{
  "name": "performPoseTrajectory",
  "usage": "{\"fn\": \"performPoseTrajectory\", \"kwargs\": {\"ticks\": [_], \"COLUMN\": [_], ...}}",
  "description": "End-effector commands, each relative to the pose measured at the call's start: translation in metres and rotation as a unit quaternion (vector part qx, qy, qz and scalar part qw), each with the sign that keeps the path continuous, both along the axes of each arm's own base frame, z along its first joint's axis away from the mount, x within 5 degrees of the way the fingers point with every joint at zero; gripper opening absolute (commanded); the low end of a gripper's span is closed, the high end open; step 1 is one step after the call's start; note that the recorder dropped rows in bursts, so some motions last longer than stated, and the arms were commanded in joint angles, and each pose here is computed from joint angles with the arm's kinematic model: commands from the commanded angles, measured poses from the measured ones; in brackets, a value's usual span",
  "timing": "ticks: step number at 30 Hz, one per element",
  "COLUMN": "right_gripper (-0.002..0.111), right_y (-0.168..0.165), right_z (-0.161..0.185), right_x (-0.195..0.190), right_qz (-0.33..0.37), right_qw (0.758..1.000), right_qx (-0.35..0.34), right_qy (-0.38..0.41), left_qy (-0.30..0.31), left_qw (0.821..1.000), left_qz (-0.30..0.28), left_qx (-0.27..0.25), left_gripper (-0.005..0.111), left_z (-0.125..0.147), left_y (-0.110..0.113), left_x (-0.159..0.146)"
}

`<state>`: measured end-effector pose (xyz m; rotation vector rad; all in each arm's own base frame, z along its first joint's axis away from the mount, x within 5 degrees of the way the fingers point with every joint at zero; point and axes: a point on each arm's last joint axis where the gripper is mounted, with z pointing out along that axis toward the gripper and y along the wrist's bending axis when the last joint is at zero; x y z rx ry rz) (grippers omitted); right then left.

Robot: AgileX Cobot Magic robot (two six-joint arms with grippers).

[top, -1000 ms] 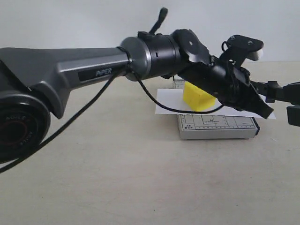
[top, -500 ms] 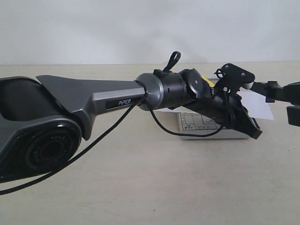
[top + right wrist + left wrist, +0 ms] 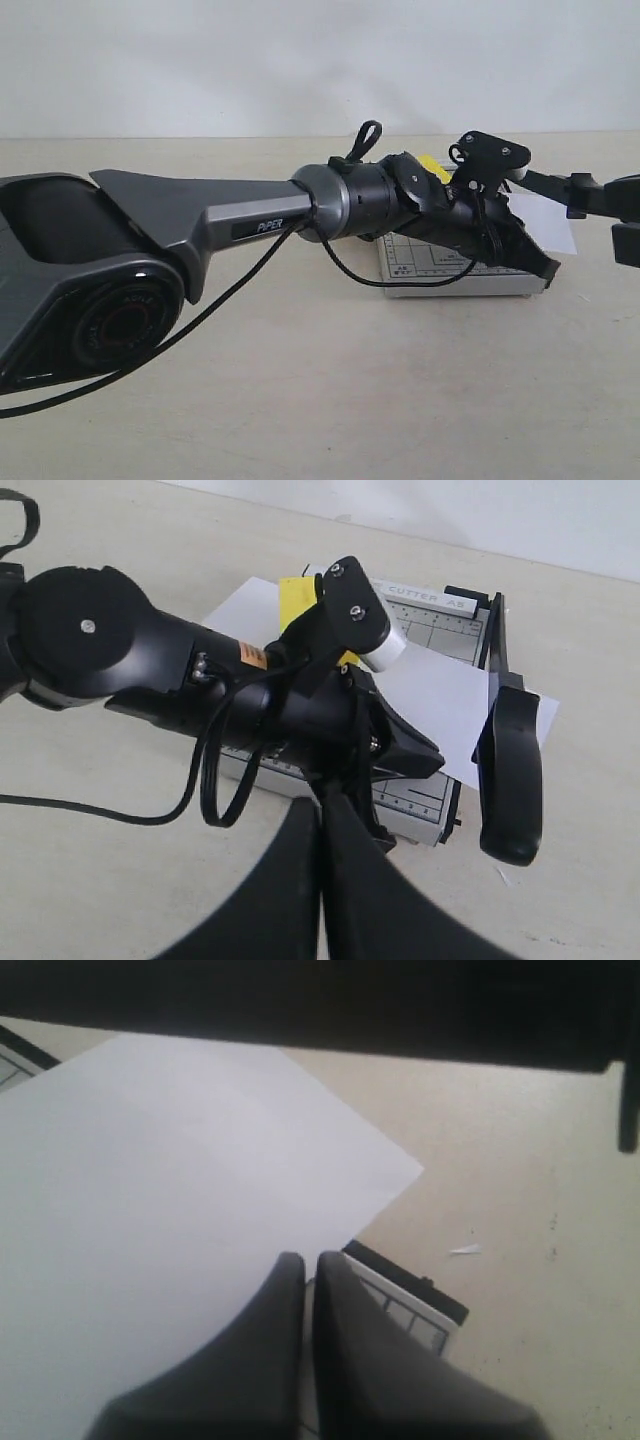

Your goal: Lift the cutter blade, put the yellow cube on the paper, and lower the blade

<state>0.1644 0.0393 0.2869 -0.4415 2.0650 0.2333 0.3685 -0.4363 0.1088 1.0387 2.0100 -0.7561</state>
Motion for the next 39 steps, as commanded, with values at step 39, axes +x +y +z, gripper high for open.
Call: {"fn": "performPoseTrajectory", "kwargs": {"ticks": [39], "right_gripper": [0.039], "right_y": [-0.01], "right_z": [0.025], "right_x": [-0.006], "right_qz": [-0.07], "right_qw": [0.992], "right_qx": [0.033], "right_qy": [-0.1], "left_qy": [-0.063], "left_qw": [0.994], "left_qz": [0.0], "left_qx": [0.09], "left_gripper": [0.004], "left_z": [0.103], "left_y": [0.082], "left_x": [-0.063]}}
